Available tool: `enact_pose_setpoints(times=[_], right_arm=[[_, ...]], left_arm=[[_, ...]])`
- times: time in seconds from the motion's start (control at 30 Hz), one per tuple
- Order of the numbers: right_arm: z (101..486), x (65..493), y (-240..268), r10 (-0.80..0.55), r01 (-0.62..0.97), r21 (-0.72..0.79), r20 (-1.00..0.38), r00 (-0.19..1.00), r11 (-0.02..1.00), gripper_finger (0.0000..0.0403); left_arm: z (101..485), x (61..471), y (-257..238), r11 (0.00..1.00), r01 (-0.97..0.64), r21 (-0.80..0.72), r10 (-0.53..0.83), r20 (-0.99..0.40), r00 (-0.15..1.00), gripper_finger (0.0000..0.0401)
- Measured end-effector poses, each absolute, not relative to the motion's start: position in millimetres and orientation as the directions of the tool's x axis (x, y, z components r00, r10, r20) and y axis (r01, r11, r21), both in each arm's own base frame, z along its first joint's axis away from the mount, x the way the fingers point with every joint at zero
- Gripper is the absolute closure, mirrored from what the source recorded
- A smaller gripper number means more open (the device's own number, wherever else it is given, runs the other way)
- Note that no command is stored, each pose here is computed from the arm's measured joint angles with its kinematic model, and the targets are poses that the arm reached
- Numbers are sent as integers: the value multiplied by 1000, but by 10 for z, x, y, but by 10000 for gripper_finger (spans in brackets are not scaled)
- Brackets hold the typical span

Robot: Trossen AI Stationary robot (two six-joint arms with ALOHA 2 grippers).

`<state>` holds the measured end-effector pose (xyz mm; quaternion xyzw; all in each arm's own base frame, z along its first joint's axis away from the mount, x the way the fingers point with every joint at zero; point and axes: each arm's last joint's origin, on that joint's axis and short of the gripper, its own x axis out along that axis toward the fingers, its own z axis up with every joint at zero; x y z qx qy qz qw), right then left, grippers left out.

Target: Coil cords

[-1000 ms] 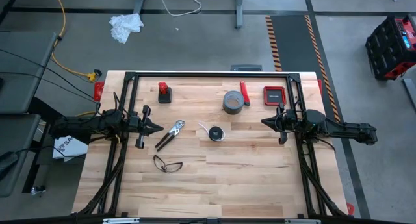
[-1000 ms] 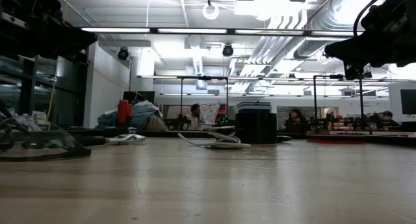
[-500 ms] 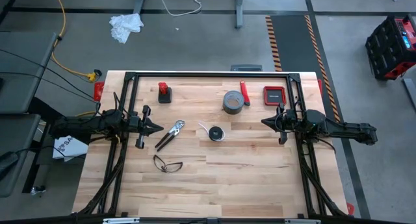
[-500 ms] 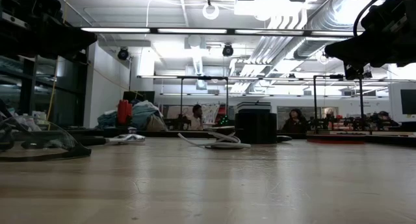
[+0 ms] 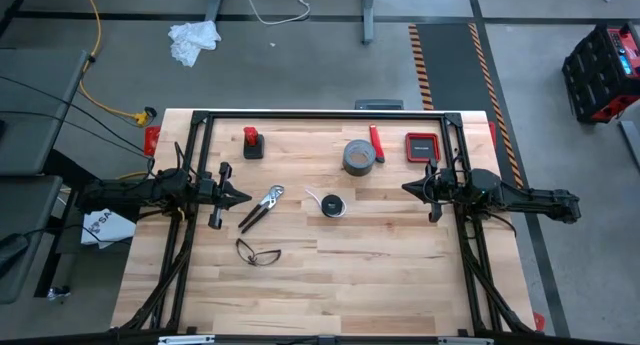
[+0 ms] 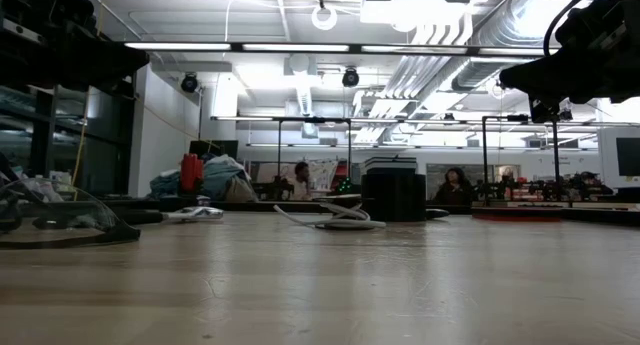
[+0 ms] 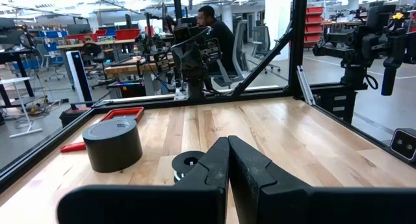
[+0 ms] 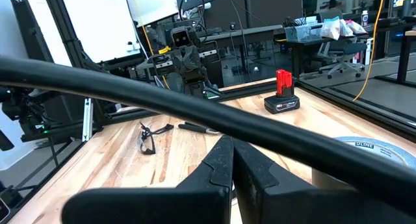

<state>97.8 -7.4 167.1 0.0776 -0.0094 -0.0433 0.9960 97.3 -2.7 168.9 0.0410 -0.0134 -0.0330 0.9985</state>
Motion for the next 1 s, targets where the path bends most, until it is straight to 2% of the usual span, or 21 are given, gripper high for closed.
enact_pose_setpoints(times=[0.63,0.83,0.93,1.0], right_arm=[[1671,978,-74,-88,85,155,12,996,984,402],[1670,978,-74,-88,85,155,12,996,984,402],[1671,978,-74,-88,85,155,12,996,984,402],[1671,978,-74,-87,84,155,12,996,984,402]], left_arm=[[1689,973,-27,994,64,85,-67,24,997,398],[1689,973,-27,979,60,194,-67,25,997,398],[1705,972,-28,990,63,130,-69,41,997,398],[1738,970,-35,996,87,6,-87,75,993,398]])
